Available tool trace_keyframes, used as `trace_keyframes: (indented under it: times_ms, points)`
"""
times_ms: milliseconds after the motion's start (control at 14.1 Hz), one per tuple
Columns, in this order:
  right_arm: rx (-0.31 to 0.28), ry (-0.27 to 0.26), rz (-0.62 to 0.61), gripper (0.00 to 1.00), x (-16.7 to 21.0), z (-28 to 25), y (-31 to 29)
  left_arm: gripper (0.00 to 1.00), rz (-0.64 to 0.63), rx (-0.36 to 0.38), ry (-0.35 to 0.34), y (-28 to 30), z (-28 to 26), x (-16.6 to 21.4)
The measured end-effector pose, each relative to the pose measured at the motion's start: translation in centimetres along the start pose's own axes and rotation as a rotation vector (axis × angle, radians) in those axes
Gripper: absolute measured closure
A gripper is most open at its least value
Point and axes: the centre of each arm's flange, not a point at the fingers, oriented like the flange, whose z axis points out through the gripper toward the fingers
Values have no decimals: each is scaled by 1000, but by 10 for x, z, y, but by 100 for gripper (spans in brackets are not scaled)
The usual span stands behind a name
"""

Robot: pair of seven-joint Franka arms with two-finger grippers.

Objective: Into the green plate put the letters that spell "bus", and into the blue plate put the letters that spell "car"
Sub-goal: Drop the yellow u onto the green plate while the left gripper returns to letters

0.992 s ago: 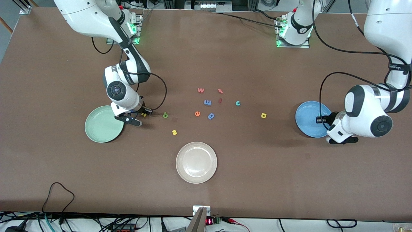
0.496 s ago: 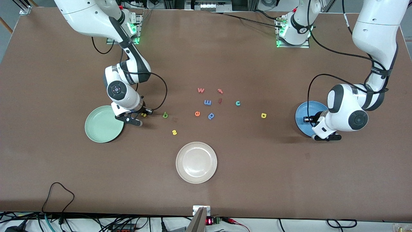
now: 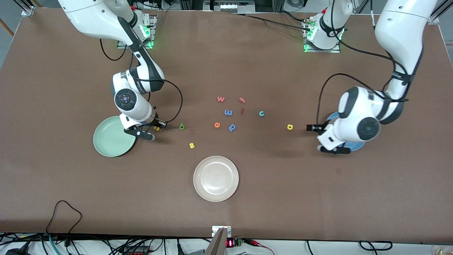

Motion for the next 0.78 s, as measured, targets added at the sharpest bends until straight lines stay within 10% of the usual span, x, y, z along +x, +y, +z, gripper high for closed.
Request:
trace_keyframes:
  times_ms: [213, 425, 567, 780]
  points:
    - [-28, 15, -101, 75, 32, -54, 35, 6, 74, -7, 16, 61, 23, -2]
    - [-34, 10, -191, 75, 70, -64, 116, 34, 77, -15, 23, 69, 43, 0]
    - [-34, -15, -212, 75, 84, -51, 156, 36, 73, -20, 18, 67, 52, 2]
    - [-36, -36, -220, 49, 85, -38, 162, 36, 73, -21, 14, 67, 56, 2]
